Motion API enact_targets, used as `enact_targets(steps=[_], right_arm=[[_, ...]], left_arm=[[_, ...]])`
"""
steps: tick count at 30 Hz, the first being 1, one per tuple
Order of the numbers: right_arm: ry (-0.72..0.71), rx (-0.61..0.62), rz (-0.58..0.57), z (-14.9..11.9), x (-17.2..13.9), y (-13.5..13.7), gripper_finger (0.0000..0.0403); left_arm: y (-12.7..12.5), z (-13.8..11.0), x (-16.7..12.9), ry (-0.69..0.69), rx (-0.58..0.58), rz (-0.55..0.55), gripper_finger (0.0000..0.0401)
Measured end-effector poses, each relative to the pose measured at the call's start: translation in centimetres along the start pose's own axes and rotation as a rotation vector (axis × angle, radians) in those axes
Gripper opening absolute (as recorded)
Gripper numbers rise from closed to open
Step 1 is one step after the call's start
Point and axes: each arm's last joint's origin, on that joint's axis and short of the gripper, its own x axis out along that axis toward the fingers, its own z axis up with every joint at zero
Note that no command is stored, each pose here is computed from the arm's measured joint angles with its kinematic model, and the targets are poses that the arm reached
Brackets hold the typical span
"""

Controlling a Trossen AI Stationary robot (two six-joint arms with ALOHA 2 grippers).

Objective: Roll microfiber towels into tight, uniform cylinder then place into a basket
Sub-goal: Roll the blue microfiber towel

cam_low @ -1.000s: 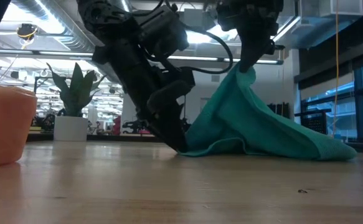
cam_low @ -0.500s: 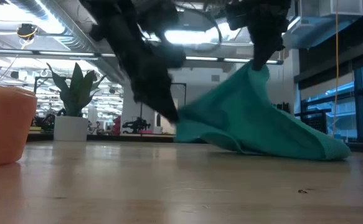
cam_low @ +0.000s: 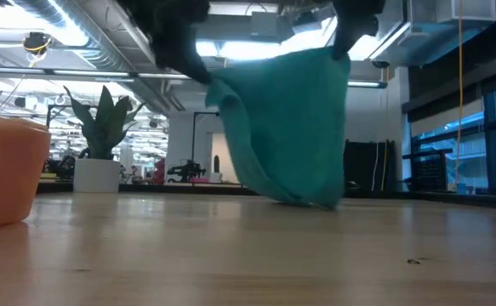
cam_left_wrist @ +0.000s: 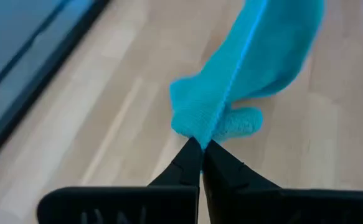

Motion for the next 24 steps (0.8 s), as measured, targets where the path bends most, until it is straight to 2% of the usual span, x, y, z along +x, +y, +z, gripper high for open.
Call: enact_targets(steps=[5, 8, 11, 14, 19, 24], right_arm=[[-0.057, 0.022, -0.096, 1.0, -0.3, -1.6, 0.0006], [-0.067, 0.020, -0.122, 1.5, -0.1, -2.7, 0.0006], [-0.086, 0.041, -0.162, 2.0, 0.1, -3.8, 0.0006], [-0.102, 0.041, -0.208, 2.4, 0.3, -4.8, 0.0006], [-0.130, 0.041, -0.232, 3.0, 0.4, -5.9, 0.0006], [-0.164, 0.061, -0.191, 3.6, 0.5, -6.3, 0.0006]], left_arm=[[1.7, -0.2, -2.7, -0.007, -0.003, 0.024, 0.0000], [2.4, 0.1, -4.4, -0.056, 0.002, 0.014, 0.0000], [3.2, 1.7, -6.6, -0.136, 0.023, 0.020, 0.0000], [3.8, 3.5, -9.1, -0.162, 0.095, 0.040, 0.0000], [4.7, 5.4, -11.1, -0.085, 0.151, 0.090, 0.0001], [4.7, 5.9, -10.4, 0.005, 0.158, 0.088, 0.0000]])
